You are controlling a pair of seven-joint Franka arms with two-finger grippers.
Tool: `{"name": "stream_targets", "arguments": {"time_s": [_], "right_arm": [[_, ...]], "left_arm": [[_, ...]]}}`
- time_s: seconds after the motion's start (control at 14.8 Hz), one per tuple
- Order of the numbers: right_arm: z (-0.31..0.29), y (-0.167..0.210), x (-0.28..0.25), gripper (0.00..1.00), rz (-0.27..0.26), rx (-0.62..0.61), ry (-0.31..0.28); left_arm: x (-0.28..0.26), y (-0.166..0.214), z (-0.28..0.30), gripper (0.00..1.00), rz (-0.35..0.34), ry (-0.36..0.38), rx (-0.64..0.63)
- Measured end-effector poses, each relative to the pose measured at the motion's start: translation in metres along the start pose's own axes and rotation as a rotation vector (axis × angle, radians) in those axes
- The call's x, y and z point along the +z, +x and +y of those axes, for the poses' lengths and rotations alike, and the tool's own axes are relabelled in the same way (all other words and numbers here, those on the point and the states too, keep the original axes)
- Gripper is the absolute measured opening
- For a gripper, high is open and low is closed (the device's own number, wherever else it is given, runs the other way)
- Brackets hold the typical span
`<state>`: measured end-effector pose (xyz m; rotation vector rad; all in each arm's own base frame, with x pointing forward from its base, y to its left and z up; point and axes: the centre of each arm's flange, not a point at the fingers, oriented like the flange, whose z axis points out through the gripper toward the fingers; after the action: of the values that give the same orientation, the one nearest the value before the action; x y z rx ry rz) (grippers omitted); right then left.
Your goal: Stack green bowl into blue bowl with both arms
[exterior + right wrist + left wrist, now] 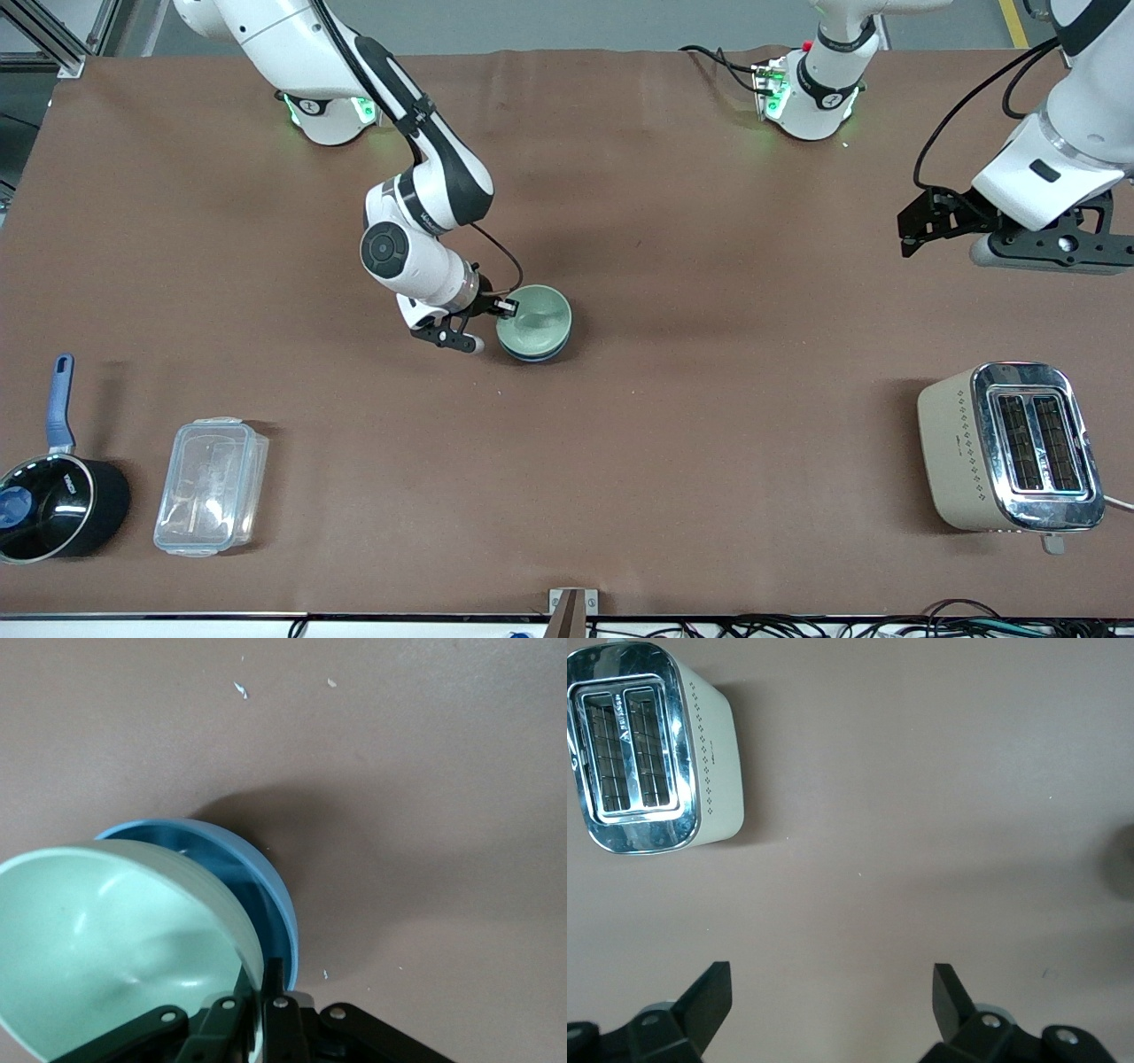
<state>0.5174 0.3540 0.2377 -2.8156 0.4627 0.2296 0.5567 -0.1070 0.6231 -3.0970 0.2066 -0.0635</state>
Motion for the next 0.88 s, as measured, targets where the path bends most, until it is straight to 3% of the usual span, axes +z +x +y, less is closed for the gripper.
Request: {"name": "stream_targets", "arguments": {"time_s": [0.14, 0.2, 0.41, 0.68, 0.88], "right_arm": [[0.0, 0.0, 0.001, 0.06, -0.001, 0.001, -0.002], [0.001, 0.0, 0.002, 0.14, -0.002, 0.001, -0.002], [0.0, -0.001, 0.002, 0.21, -0.004, -0.001, -0.003], [0.001, 0.0, 0.002, 0.6, -0.004, 0.001, -0.004], [-0.001, 0.014, -0.023, 0.89, 0.028, 0.013, 0.021]], "left_arm": [[-0.004, -0.01, 0.001, 1.0, 0.004, 0.004, 0.0], [-0.007, -0.017, 0.001, 1.0, 0.008, 0.007, 0.0], [-0.014, -0.038, -0.001, 1.0, 0.016, 0.016, -0.009], [-0.015, -0.045, -0.012, 1.0, 0.015, 0.02, -0.028], [-0.01, -0.043, -0.016, 1.0, 0.007, -0.011, -0.044]]}}
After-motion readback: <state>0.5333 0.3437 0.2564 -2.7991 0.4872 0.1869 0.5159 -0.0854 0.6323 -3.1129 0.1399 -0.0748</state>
